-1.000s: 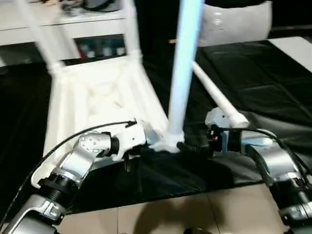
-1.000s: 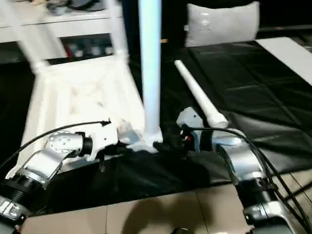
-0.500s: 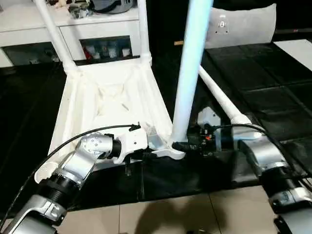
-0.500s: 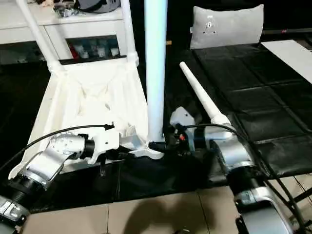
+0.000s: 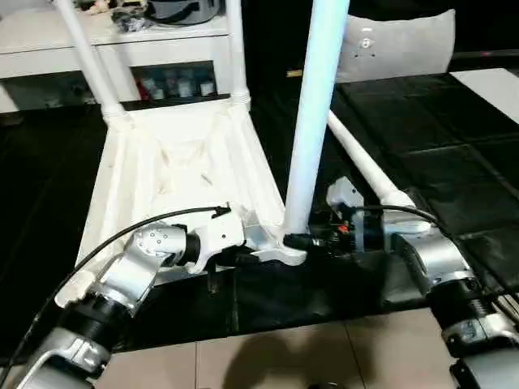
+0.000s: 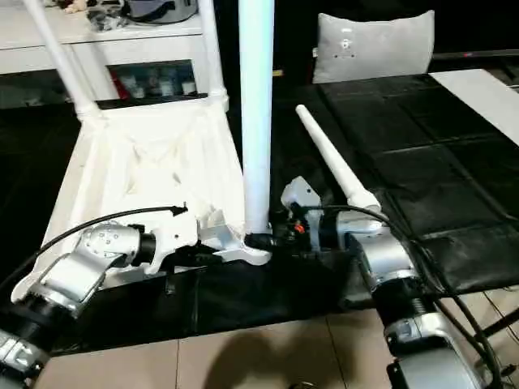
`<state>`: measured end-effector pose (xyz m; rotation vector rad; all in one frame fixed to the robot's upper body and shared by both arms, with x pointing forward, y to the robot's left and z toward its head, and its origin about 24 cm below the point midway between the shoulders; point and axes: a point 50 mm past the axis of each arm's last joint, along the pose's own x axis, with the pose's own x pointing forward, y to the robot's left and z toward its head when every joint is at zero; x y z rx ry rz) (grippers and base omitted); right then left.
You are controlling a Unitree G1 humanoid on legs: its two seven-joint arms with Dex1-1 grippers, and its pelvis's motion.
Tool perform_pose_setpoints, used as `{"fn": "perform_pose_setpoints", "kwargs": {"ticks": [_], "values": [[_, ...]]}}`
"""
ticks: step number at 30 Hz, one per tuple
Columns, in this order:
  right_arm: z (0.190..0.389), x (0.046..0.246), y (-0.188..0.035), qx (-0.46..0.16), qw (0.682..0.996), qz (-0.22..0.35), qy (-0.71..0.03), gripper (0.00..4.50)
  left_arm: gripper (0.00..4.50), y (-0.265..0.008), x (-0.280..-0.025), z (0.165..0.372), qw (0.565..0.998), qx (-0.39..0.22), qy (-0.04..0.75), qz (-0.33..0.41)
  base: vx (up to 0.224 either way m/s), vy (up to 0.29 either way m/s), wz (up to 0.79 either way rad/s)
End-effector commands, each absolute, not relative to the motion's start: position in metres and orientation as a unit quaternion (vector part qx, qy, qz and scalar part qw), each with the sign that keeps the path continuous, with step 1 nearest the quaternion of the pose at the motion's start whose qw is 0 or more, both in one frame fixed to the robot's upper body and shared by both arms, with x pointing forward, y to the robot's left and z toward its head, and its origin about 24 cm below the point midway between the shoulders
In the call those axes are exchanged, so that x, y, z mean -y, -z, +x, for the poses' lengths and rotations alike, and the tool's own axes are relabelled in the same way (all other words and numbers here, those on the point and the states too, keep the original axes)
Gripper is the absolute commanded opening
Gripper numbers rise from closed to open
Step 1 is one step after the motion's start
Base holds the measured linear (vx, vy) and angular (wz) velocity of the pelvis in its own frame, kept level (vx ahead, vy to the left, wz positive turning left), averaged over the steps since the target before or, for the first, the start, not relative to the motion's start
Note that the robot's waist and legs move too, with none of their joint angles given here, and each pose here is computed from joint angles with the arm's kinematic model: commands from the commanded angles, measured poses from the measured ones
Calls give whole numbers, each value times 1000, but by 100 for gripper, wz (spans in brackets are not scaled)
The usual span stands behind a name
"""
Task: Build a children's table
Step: Rotate leg to tighten
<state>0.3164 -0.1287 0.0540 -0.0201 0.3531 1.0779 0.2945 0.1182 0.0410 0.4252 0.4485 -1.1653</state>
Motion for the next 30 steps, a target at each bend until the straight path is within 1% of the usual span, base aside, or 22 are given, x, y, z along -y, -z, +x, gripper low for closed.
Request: {"fn": "perform_pose_setpoints", "kwargs": {"ticks": [1,2,4,5,6,8,9,11,14,16,17,18,20,21,23,24,25,26,27,28,29,30], "values": [[317,110,-27,-226,888,28,-399,245,0,-48,-81,298,838,-195,492,133,0,0,0],[319,107,-25,-230,896,38,-377,242,0,-49,-76,299,847,-196,480,118,0,0,0],[320,105,-24,-231,901,43,-366,241,0,-50,-73,299,850,-197,475,111,0,0,0],[324,99,-22,-236,915,61,-322,241,0,-52,-65,303,869,-197,443,97,0,0,0],[328,94,-20,-240,925,67,-287,241,0,-55,-59,308,885,-195,414,86,0,0,0],[333,89,-19,-242,937,64,-243,241,0,-59,-53,315,906,-189,371,71,0,0,0],[333,89,-19,-242,937,64,-243,241,0,-59,-53,315,906,-189,371,71,0,0,0],[338,76,-22,-238,945,68,-215,241,0,-65,-46,321,917,-180,348,74,0,0,0],[340,72,-25,-228,948,58,-214,241,0,-67,-45,321,916,-174,351,86,0,0,0],[339,73,-29,-210,948,70,-231,311,0,-65,-48,319,911,-174,360,105,0,0,0],[339,73,-29,-210,948,70,-231,311,0,-65,-48,319,911,-174,360,105,0,0,0],[339,75,-31,-201,947,77,-239,317,0,-63,-51,318,908,-177,363,111,0,0,0],[338,84,-35,-178,947,87,-254,346,0,-58,-58,316,898,-181,380,126,0,0,0],[338,85,-35,-177,947,87,-255,354,0,-57,-58,315,897,-182,382,128,0,0,0],[337,95,-39,-157,947,87,-266,364,0,-53,-64,314,890,-185,393,139,0,0,0],[337,95,-39,-157,947,87,-266,364,0,-53,-64,314,890,-185,393,139,0,0,0],[337,99,-41,-150,947,87,-272,381,0,-52,-67,314,887,-185,397,143,0,0,0],[334,111,-48,-128,943,81,-298,398,0,-49,-74,314,879,-187,410,154,0,0,0],[331,120,-51,-117,937,62,-324,398,0,-47,-80,314,872,-187,421,166,0,0,0],[331,120,-51,-117,937,62,-324,405,0,-47,-80,314,872,-187,421,166,0,0,0],[327,127,-53,-111,930,43,-347,405,0,-45,-84,313,864,-186,434,173,0,0,0],[327,127,-53,-111,930,43,-347,419,0,-45,-84,313,864,-186,434,173,0,0,0]]}}
